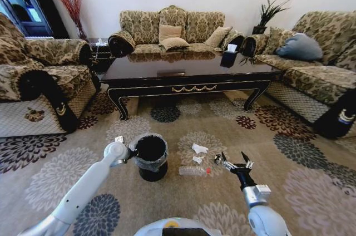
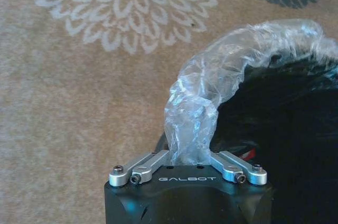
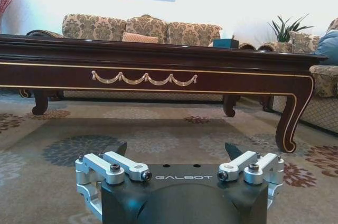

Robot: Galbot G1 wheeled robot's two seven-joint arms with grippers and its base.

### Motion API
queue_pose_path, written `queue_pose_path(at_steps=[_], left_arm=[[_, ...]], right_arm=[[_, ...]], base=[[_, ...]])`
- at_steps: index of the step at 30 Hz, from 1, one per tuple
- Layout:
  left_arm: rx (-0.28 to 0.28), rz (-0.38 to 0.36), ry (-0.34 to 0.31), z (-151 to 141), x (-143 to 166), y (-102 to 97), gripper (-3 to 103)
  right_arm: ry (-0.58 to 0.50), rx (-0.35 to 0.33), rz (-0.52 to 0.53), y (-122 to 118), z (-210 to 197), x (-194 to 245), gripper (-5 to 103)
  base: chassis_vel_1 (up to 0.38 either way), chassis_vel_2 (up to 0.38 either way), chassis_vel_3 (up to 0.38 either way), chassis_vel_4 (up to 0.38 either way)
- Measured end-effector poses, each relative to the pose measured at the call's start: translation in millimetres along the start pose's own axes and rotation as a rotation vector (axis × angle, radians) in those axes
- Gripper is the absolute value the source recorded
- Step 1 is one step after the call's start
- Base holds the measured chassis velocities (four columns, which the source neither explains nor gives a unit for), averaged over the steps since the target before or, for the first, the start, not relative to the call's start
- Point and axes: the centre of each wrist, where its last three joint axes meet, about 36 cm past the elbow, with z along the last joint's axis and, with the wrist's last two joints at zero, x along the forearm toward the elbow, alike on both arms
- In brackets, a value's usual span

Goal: Move to the front of the table and pick up the trash from the floor, then place it into the trash bin.

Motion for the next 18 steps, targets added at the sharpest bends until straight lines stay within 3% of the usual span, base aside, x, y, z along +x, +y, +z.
queue_pose_path(at_steps=[12, 18], left_arm=[[-0.007, -0.022, -0.014, 3.9, 9.7, 13.3, 1], [-0.025, 0.01, -0.063, 5.9, 55.0, 18.6, 0]], right_arm=[[-0.001, -0.015, -0.001, -1.8, 0.6, -4.2, 100], [0.022, -0.067, 0.017, -4.5, -4.8, -11.9, 100]], base=[[0.0, 0.0, 0.0, 0.0], [0.0, 0.0, 0.0, 0.0]])
